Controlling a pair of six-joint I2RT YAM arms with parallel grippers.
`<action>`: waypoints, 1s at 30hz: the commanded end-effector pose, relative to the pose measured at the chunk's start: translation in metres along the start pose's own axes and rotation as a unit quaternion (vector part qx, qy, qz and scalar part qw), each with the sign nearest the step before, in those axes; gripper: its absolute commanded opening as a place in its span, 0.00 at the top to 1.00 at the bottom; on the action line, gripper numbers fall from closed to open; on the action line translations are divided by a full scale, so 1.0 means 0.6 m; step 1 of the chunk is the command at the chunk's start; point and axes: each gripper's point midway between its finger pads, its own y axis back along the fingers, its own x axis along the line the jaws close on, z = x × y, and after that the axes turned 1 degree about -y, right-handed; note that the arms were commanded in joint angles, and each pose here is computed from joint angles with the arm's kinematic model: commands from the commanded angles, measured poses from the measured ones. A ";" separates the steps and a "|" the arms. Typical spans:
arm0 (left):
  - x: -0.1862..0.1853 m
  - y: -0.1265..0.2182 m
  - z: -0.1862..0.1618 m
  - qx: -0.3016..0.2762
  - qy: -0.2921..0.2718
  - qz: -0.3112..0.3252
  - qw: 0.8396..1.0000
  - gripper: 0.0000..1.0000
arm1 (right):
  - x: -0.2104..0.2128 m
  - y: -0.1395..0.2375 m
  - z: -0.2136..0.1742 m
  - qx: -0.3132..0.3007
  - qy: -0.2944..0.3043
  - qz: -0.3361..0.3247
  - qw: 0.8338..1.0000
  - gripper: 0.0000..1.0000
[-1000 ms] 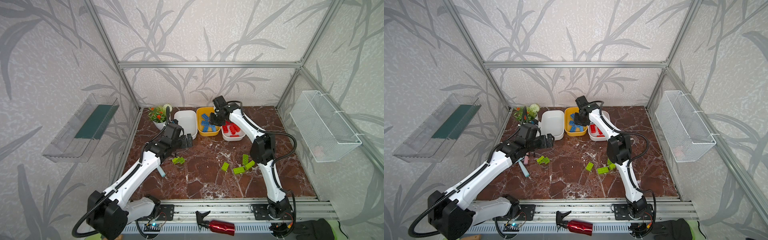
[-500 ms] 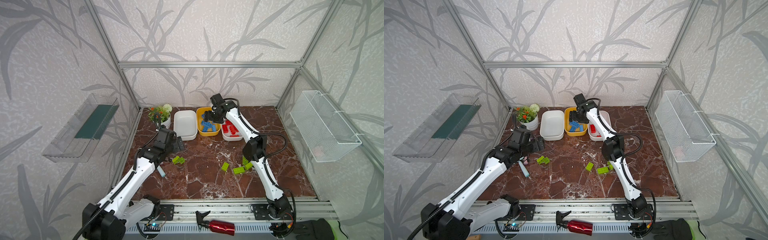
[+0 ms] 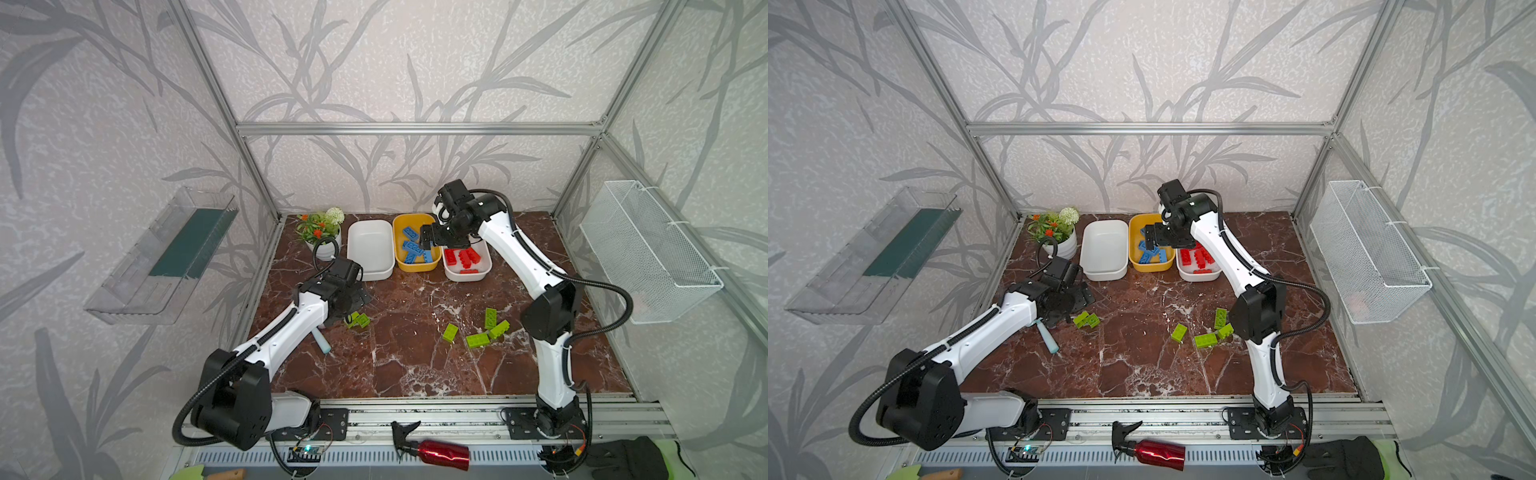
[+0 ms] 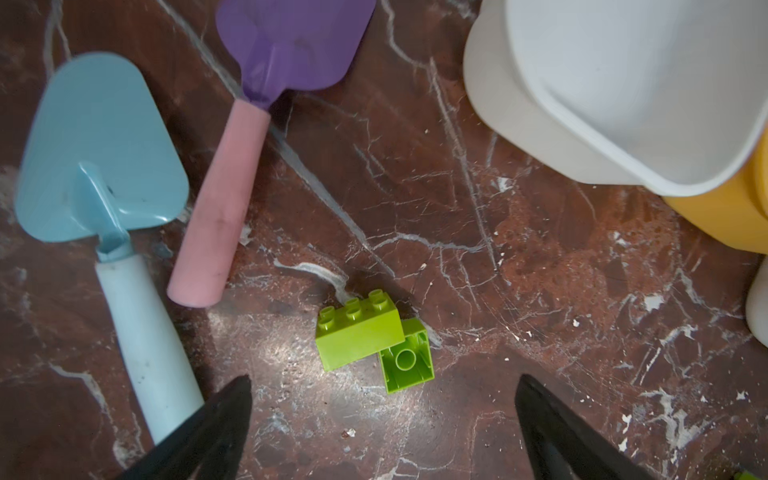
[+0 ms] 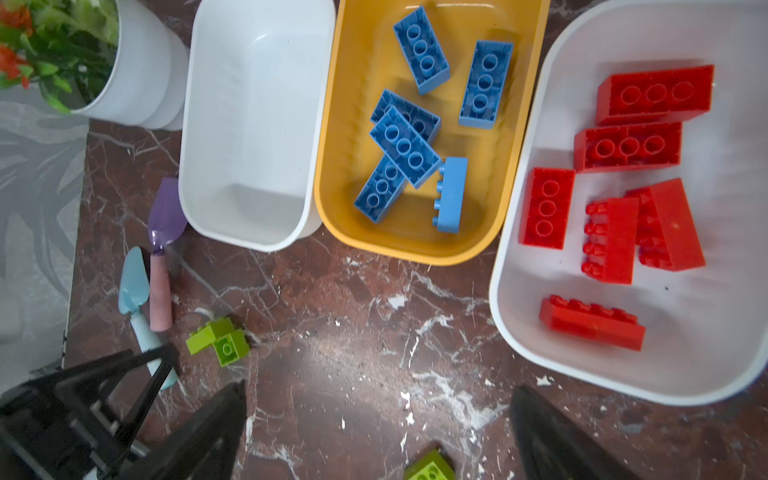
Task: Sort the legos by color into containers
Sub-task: 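Grasp the green 2x2 brick with the left gripper while the right gripper withdraws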
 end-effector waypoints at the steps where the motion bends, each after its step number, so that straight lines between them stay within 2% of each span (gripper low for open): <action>1: -0.006 -0.006 -0.005 0.019 0.048 0.002 0.999 0.03 | 0.003 0.044 -0.026 -0.009 0.017 0.006 1.000 0.01; 9: 0.003 -0.034 -0.001 0.020 0.049 0.038 0.998 0.04 | -0.017 0.082 -0.108 0.006 0.012 0.009 1.000 0.01; 10: 0.004 -0.037 -0.003 0.022 0.047 0.043 0.998 0.04 | -0.017 0.102 -0.113 -0.008 0.011 0.012 1.000 0.01; 15: 0.017 -0.057 -0.010 0.029 0.042 0.064 0.997 0.04 | -0.035 0.117 -0.146 -0.031 0.002 0.008 0.999 0.01; 20: 0.026 -0.077 -0.019 0.035 0.046 0.077 0.995 0.04 | -0.051 0.127 -0.169 -0.027 0.003 0.000 1.000 0.01; 30: 0.036 -0.091 -0.025 0.037 0.058 0.094 0.993 0.12 | -0.071 0.145 -0.201 -0.026 0.000 0.000 1.000 0.01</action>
